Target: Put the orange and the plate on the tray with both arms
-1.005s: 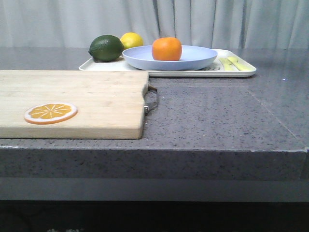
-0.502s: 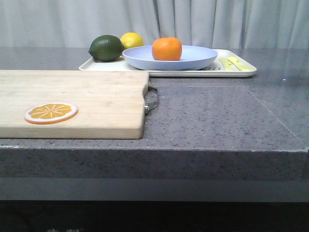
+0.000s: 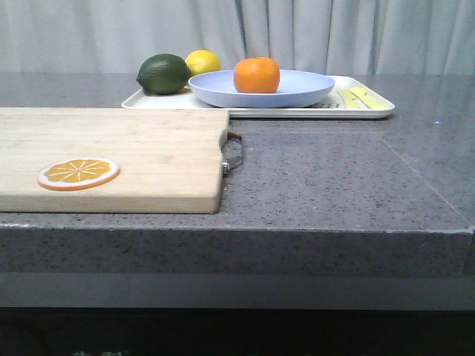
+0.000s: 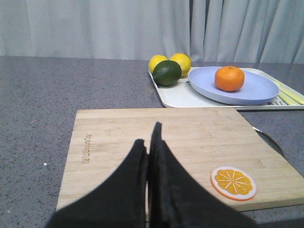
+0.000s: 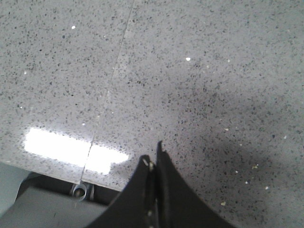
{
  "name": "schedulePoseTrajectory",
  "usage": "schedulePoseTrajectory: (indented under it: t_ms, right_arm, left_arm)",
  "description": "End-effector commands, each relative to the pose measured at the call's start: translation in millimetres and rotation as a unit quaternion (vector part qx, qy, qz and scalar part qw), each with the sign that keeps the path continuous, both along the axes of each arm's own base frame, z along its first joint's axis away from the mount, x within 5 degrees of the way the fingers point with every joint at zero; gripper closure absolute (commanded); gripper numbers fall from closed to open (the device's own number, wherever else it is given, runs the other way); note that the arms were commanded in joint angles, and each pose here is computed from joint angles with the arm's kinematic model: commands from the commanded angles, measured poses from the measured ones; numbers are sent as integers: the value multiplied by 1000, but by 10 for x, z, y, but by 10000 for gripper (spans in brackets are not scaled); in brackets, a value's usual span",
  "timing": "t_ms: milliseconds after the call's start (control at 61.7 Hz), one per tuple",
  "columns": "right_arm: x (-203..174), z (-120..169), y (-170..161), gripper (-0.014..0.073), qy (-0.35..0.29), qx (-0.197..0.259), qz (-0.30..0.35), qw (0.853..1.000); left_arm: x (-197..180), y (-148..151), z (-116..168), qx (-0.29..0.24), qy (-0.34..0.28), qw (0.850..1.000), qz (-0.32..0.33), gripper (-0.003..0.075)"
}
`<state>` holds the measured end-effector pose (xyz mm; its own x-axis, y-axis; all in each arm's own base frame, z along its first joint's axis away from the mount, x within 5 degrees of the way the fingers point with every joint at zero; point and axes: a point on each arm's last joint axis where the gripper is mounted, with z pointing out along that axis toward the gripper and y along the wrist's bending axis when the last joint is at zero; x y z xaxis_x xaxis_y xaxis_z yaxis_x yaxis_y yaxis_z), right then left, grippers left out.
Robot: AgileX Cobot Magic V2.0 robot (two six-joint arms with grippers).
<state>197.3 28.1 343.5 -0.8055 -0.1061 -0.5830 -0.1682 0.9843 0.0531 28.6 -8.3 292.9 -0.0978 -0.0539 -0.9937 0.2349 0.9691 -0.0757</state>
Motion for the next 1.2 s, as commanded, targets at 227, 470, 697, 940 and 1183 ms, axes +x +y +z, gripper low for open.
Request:
schedulePoseTrajectory:
  t_ms: [227, 470, 697, 940, 1183]
  right_arm:
    - [-680, -420, -114, 707, -265, 13, -18, 964]
    - [-1054, -510, -171, 707, -406, 28, -29, 913]
    - [-1118, -455, -182, 707, -445, 33, -32, 894]
    - [-1118, -456, -182, 707, -444, 33, -32, 895]
    - [-1118, -456, -182, 707, -444, 33, -32, 895]
  left_arm:
    - [-4, 0, 149, -19, -44, 999, 0, 738]
    - [-4, 0, 149, -19, -44, 999, 0, 738]
    - [-4, 0, 149, -19, -44, 999, 0, 738]
    - [1, -1, 137, -18, -42, 999, 0, 738]
    - [1, -1, 137, -18, -42, 999, 0, 738]
